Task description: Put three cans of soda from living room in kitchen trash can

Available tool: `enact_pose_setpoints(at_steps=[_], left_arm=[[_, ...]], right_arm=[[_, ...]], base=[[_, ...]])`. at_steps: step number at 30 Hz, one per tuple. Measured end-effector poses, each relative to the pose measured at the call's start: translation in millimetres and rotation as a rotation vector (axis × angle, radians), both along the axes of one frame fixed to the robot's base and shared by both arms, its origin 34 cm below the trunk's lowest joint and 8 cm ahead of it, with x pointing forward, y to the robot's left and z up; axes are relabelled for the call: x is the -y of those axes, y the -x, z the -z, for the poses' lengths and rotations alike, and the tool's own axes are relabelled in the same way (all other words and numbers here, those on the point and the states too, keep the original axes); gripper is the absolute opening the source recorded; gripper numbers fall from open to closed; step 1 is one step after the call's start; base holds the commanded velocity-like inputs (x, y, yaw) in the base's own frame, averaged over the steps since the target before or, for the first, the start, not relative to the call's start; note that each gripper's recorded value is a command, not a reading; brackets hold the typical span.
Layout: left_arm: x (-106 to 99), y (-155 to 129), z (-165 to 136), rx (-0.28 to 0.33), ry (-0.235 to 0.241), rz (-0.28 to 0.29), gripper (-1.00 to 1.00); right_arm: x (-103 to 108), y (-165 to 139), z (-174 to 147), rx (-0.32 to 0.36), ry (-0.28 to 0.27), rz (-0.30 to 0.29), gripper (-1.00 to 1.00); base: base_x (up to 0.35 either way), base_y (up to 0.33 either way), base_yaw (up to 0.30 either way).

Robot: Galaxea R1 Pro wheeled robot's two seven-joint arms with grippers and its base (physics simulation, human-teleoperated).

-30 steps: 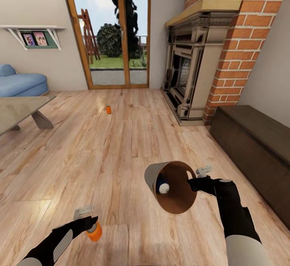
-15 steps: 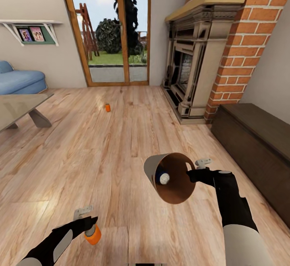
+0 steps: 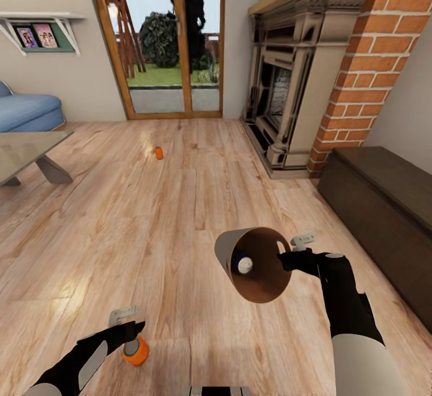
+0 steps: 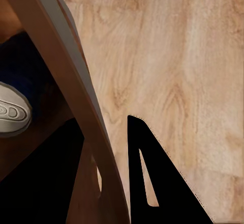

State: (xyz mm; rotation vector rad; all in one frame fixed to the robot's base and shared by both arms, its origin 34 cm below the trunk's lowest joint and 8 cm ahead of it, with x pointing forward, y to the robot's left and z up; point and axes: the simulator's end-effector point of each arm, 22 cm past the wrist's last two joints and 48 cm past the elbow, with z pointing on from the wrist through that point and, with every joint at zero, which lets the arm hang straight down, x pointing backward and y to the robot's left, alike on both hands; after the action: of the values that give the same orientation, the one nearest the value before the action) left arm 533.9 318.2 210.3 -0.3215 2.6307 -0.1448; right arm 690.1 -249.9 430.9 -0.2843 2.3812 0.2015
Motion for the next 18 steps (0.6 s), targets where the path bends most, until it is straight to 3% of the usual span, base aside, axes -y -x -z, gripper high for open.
enact_pose_setpoints(at_steps=[18], left_arm=[[-1.8, 13.5, 19.7, -0.043, 0.003, -0.007, 1.00]], right_arm=[[-0.7, 4.5, 27.4, -0.043, 0.000, -0.001, -1.00]], base=[[0.000, 0.000, 0.000]])
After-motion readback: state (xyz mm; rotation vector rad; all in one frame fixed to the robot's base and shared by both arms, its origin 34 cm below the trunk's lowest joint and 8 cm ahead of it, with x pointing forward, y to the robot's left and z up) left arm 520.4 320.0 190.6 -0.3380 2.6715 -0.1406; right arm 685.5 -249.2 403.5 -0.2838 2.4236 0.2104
